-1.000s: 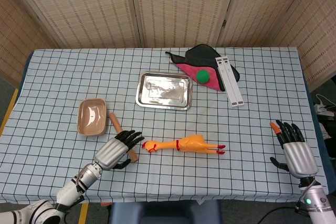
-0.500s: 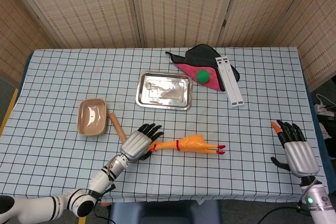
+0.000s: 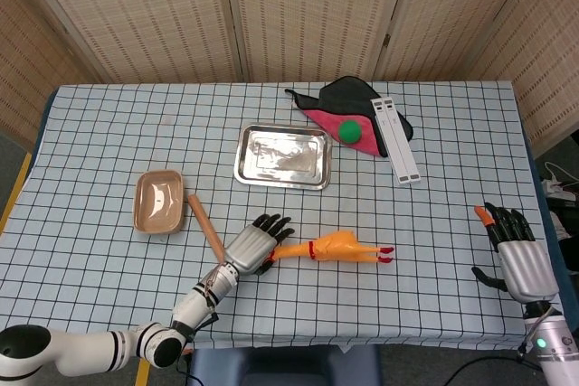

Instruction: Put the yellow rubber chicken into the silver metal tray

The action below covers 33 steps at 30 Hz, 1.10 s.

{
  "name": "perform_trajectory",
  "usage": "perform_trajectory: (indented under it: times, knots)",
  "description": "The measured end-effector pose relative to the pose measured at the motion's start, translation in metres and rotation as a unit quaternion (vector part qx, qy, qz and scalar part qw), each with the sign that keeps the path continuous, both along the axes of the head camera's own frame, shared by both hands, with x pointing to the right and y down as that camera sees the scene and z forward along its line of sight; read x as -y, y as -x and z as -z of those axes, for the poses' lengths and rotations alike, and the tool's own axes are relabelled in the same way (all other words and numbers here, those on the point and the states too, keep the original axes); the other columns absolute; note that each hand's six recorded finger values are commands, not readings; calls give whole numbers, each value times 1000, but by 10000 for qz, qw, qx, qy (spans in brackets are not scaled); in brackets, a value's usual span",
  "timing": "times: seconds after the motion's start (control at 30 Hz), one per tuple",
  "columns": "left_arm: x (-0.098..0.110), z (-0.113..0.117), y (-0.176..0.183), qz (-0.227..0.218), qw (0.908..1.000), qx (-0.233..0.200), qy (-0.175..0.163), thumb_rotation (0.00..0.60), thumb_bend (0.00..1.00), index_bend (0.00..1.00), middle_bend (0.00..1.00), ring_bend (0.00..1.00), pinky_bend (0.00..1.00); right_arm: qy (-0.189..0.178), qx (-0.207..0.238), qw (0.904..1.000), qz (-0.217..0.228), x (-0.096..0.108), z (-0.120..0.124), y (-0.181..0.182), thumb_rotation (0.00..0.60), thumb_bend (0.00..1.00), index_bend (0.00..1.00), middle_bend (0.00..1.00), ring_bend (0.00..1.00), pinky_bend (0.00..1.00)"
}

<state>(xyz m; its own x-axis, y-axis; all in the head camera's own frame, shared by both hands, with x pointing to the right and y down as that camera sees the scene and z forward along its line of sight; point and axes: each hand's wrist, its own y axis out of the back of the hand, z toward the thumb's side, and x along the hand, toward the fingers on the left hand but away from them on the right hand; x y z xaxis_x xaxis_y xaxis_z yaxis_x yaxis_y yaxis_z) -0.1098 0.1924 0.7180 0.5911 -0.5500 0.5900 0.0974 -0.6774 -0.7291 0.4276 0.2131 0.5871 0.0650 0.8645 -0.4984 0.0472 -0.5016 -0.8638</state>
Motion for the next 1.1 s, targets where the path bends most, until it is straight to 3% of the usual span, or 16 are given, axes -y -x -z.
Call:
perform_trajectory:
  times: [0.47, 0.83, 1.1]
  knots:
    - [12, 6, -6, 147, 9997, 61, 167, 600, 361, 142, 0, 0, 116, 91, 11, 10000, -32, 0, -3, -2, 600, 135, 0, 0, 0, 0]
    - [2, 16, -16, 57, 9993, -46, 374, 600, 360, 130, 0, 0, 117, 12, 28, 10000, -53, 0, 3, -3, 600, 135, 0, 0, 0, 0]
    - [7, 1, -22, 124, 9994, 112, 305, 600, 360, 85, 0, 0, 117, 30, 76, 10000, -27, -1, 6, -2, 600, 135, 0, 0, 0, 0]
